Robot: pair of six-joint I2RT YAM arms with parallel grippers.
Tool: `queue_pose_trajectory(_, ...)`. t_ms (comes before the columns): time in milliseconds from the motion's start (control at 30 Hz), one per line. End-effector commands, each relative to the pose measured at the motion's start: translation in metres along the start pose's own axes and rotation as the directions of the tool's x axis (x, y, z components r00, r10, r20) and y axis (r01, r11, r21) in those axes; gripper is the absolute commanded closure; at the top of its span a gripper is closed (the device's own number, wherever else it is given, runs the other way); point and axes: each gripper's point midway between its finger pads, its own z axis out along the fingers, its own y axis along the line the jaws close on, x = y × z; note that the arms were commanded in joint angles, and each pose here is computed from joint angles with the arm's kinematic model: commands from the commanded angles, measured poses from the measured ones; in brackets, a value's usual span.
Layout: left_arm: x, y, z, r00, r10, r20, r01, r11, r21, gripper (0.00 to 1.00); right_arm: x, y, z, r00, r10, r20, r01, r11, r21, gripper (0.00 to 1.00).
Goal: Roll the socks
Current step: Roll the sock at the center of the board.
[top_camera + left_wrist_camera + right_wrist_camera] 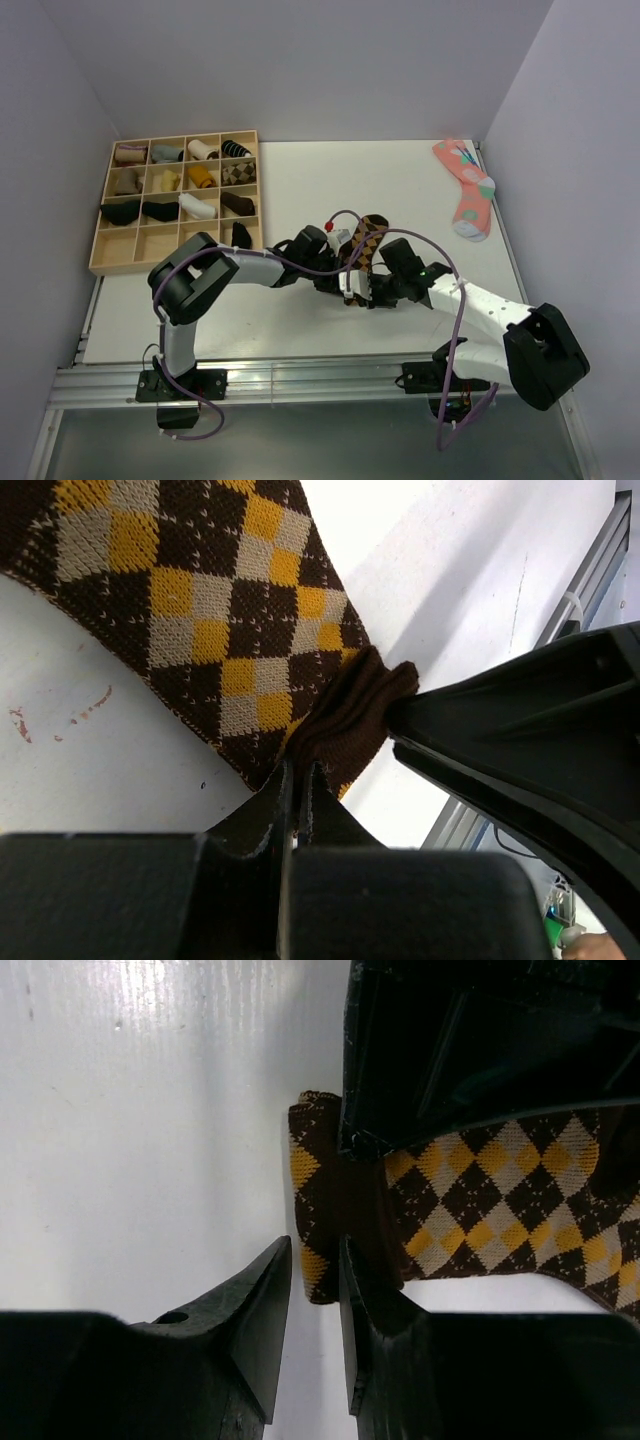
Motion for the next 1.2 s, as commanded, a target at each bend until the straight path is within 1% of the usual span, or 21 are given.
queue_pose_trajectory(0, 0.025, 0.018, 0.005, 0.996, -0.028, -0.086, 0.024, 0.998, -0.055, 1.0, 0.0, -0.01, 0.005, 0.998, -0.057, -0.009, 0.057, 0.998, 0.038, 0.67)
queue_pose_trajectory(133, 0.024, 0.019, 0.006, 0.996, -0.026, -0.09, 0.021, 0.998, -0.053, 1.0, 0.005, -0.011, 0.009, 0.996, -0.086, -0.03, 0.087, 0.995, 0.053, 0.62)
queue_pose_trajectory(200, 0.024, 0.02, 0.006, 0.996, -0.023, -0.091, 0.018, 0.998, -0.053, 1.0, 0.005, -0.013, 0.01, 0.994, -0.101, -0.032, 0.103, 0.992, 0.068, 0.57)
queue_pose_trajectory(333, 0.024, 0.021, 0.004, 0.996, -0.023, -0.092, 0.018, 0.998, -0.053, 1.0, 0.013, -0.014, 0.013, 0.989, -0.129, -0.074, 0.135, 0.987, 0.083, 0.57)
queue_pose_trajectory(500, 0.023, 0.022, 0.003, 0.996, -0.025, -0.089, 0.021, 0.999, -0.043, 1.0, 0.014, -0.013, 0.015, 0.988, -0.13, -0.083, 0.136, 0.988, 0.073, 0.57)
queue_pose_trajectory(567, 0.023, 0.02, 0.002, 0.995, -0.026, -0.092, 0.023, 0.999, -0.031, 1.0, 0.014, -0.015, 0.016, 0.988, -0.125, -0.092, 0.132, 0.988, 0.077, 0.59)
queue_pose_trajectory(633, 0.02, 0.018, 0.001, 0.996, -0.026, -0.087, 0.024, 1.0, -0.016, 1.0, 0.014, -0.017, 0.015, 0.989, -0.109, -0.099, 0.117, 0.99, 0.073, 0.65)
queue_pose_trajectory(667, 0.022, 0.017, 0.001, 0.995, -0.03, -0.093, 0.029, 1.0, -0.01, 0.99, 0.016, -0.016, 0.017, 0.989, -0.098, -0.108, 0.105, 0.993, 0.06, 0.69)
queue_pose_trajectory(767, 0.02, 0.014, -0.001, 0.995, -0.035, -0.091, 0.036, 0.999, 0.012, 1.0, 0.017, -0.014, 0.019, 0.99, -0.068, -0.121, 0.073, 0.997, 0.036, 0.76)
queue_pose_trajectory(900, 0.017, 0.012, -0.003, 0.996, -0.047, -0.073, 0.048, 0.999, 0.014, 1.0, 0.014, -0.007, 0.017, 0.993, -0.016, -0.116, 0.016, 1.0, -0.004, 0.83)
queue_pose_trajectory(967, 0.013, 0.009, -0.007, 0.998, -0.05, -0.044, 0.051, 0.999, 0.017, 1.0, 0.012, -0.003, 0.016, 0.994, 0.001, -0.11, -0.003, 1.0, -0.021, 0.86)
queue_pose_trajectory(1033, 0.004, 0.006, -0.012, 0.998, -0.069, 0.004, 0.069, 0.998, 0.011, 0.96, 0.01, 0.005, 0.014, 0.994, 0.031, -0.101, -0.036, 0.998, -0.054, 0.87)
queue_pose_trajectory(1100, 0.001, 0.004, -0.015, 0.995, -0.094, 0.043, 0.094, 0.996, 0.013, 0.97, 0.009, 0.009, 0.011, 0.993, 0.066, -0.099, -0.074, 0.994, -0.08, 0.88)
queue_pose_trajectory(1133, -0.007, 0.001, -0.019, 0.991, -0.097, 0.089, 0.097, 0.995, 0.006, 0.94, 0.005, 0.013, 0.011, 0.994, 0.082, -0.078, -0.09, 0.99, -0.106, 0.88)
queue_pose_trajectory(1167, -0.008, 0.002, -0.022, 0.987, -0.114, 0.117, 0.114, 0.993, 0.0, 0.93, 0.007, 0.017, 0.009, 0.991, 0.11, -0.081, -0.12, 0.985, -0.126, 0.89)
